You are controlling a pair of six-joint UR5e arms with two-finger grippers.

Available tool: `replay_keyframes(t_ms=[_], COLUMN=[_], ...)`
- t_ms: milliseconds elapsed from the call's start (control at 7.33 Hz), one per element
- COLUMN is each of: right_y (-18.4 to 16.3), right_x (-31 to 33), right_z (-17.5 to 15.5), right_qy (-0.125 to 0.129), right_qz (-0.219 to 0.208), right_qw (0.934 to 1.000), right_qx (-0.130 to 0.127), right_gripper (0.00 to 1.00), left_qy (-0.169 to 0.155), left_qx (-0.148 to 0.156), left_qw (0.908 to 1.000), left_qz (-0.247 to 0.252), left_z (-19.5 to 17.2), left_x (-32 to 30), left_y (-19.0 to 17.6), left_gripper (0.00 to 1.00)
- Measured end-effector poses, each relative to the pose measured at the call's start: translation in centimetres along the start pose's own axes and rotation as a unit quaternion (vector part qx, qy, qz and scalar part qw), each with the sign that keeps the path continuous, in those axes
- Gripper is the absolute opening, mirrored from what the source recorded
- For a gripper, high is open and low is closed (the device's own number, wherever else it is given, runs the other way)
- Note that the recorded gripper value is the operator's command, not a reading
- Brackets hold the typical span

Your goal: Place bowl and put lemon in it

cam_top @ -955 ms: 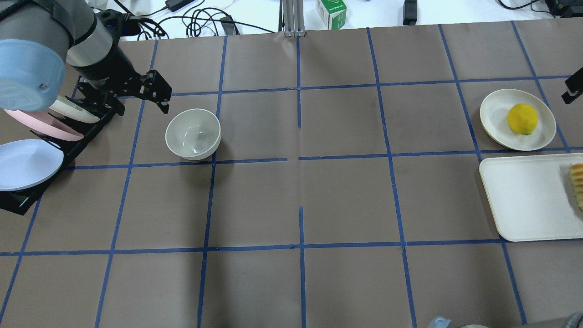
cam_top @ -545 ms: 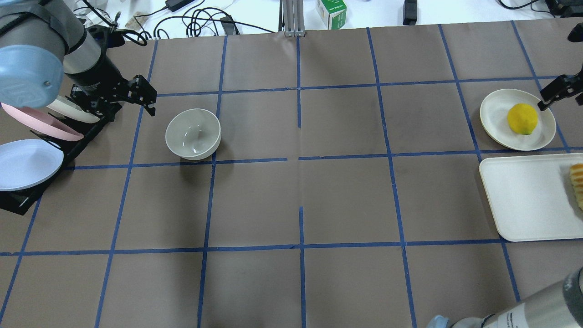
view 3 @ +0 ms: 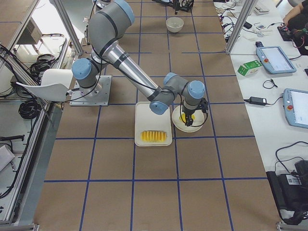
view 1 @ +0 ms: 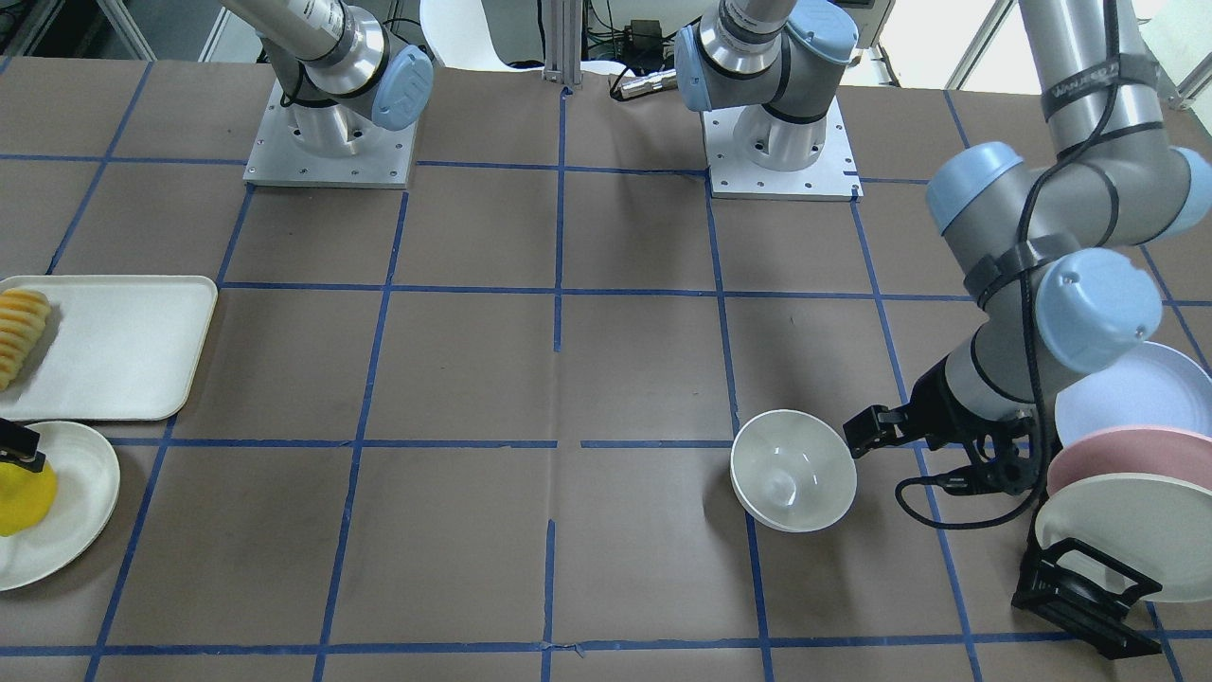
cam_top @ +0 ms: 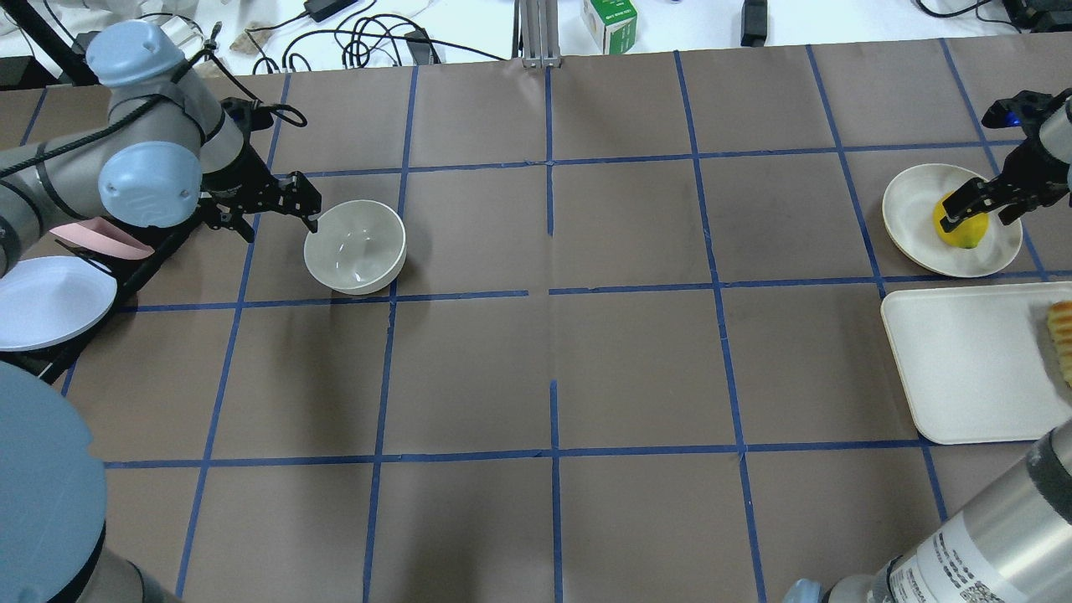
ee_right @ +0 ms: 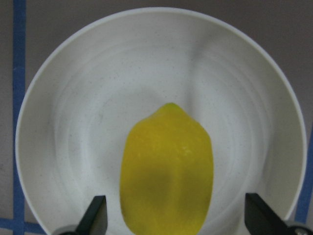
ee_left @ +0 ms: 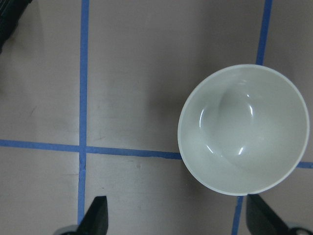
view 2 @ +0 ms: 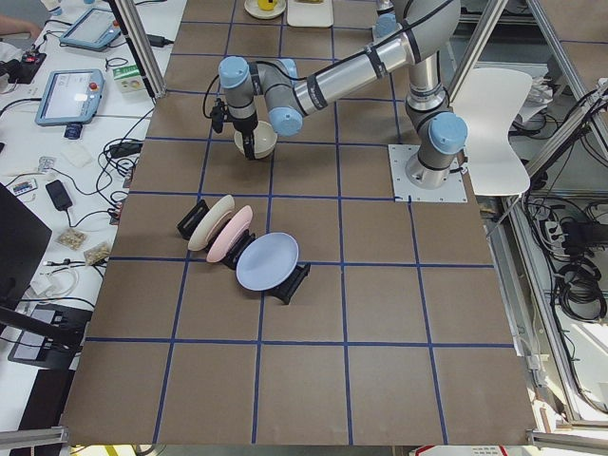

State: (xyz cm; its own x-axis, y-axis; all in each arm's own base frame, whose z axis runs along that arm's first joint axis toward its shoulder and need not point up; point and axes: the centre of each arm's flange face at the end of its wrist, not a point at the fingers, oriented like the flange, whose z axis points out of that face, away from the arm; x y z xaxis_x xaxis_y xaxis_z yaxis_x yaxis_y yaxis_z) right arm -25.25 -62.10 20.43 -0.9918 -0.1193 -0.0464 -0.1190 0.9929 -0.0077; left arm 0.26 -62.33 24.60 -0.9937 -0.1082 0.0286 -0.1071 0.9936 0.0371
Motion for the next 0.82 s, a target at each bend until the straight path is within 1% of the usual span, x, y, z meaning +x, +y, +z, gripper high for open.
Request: replay_keyframes(t_ms=[136, 273, 409, 545, 818], right_y=[-0.2, -0.2, -0.3, -0.4, -0.6], right_x=[0.0, 0.1, 0.1, 0.1, -0.2], right_z=[0.7, 0.9, 0.9, 0.8, 0.3], right_qy=[-0.003, -0.003, -0.003, -0.003, -0.006], right_qz=[0.000, 0.000, 0.000, -0.001, -0.001], right_qw=[1.0000, 1.0000, 1.0000, 1.0000, 0.9999], right_qx=[0.000, 0.001, 0.002, 0.004, 0.010], right_gripper=[0.63, 0.41, 0.26, 0.21, 0.21], left_qy=[0.001, 0.003, 0.009, 0.018, 0.027], left_qx=[-0.002, -0.005, -0.008, -0.010, -0.012], left_qw=[1.0000, 1.0000, 0.9999, 0.9998, 0.9996], left_qz=[0.003, 0.005, 0.005, 0.003, 0.003], left_z=[1.7, 2.6, 3.2, 3.7, 4.0], left_x=[0.2, 0.4, 0.5, 0.7, 0.9], left_y=[-0.1, -0.1, -0.1, -0.2, -0.3], left_gripper=[0.66, 0.32, 0.00, 0.00, 0.00])
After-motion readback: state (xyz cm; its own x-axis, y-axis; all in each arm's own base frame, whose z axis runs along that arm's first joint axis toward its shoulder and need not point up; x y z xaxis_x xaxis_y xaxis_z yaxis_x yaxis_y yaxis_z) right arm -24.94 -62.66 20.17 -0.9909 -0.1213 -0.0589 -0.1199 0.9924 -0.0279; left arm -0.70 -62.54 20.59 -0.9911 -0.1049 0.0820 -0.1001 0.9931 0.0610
